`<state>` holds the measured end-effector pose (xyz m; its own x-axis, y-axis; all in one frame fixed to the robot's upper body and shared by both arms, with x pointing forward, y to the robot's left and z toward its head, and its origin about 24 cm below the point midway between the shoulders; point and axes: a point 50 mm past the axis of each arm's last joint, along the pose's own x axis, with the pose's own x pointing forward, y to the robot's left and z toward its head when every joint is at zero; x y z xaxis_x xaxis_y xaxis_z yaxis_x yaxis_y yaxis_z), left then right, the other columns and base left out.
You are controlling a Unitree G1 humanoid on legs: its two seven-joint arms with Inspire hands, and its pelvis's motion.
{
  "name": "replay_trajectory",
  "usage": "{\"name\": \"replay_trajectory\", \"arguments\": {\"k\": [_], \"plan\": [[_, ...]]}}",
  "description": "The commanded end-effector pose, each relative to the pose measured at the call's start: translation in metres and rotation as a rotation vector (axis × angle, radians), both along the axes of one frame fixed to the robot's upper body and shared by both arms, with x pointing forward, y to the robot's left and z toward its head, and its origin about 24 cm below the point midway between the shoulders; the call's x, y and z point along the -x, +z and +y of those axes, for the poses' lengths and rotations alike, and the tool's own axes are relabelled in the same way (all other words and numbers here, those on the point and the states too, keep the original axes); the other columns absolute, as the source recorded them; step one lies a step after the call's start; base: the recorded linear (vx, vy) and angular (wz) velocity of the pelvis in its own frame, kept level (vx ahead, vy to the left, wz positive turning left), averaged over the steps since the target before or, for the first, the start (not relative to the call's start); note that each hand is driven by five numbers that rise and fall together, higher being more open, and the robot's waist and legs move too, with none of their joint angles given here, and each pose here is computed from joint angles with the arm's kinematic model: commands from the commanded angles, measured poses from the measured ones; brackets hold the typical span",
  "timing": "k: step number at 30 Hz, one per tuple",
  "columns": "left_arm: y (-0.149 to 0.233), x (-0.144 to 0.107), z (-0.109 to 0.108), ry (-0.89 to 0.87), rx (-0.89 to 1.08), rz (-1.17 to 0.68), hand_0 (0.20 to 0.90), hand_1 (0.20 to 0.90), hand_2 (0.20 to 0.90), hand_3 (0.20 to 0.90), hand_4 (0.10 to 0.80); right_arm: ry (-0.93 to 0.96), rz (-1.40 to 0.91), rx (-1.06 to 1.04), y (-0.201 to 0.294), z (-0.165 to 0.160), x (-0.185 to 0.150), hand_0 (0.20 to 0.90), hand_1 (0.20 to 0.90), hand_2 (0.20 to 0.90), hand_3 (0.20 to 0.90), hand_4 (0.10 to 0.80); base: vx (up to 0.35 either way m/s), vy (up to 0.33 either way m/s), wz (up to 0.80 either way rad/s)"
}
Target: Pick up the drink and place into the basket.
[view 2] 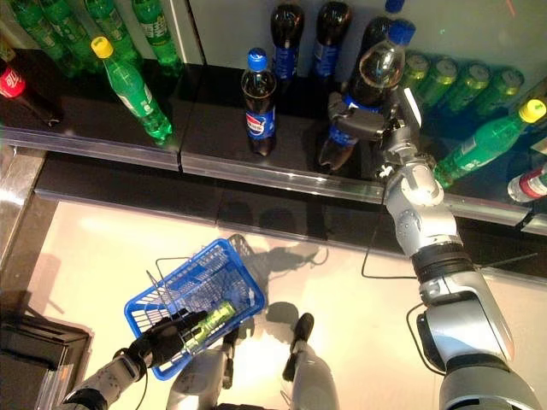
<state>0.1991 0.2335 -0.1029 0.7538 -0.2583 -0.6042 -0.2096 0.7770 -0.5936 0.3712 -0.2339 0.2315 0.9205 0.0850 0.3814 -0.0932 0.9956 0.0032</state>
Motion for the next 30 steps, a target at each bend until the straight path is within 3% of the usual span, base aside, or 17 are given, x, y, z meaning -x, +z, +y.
{"name": "replay_trajectory", "arguments": {"k": [1,13,30], "plan": [[0.009,0.005,0.006,-0.036,0.038,-0.124,0.300,0.300,0.300,0.200,0.100,0.080,-0.223,-0.005,0.029,0.016,0.016,0.300,0.300,0.300,0.200,0.100,-0.018,0.004,0.15],[0.036,-0.016,-0.016,-0.070,0.161,-0.386,0.300,0.300,0.300,0.200,0.100,0.118,-0.202,-0.029,-0.003,0.025,0.034,0.300,0.300,0.300,0.200,0.100,-0.034,0.016,0.08],[0.100,-0.039,-0.043,-0.299,0.267,-0.627,0.300,0.300,0.300,0.200,0.100,0.104,-0.187,-0.061,-0.029,0.024,0.047,0.300,0.300,0.300,0.200,0.100,-0.011,0.002,0.15]]}}
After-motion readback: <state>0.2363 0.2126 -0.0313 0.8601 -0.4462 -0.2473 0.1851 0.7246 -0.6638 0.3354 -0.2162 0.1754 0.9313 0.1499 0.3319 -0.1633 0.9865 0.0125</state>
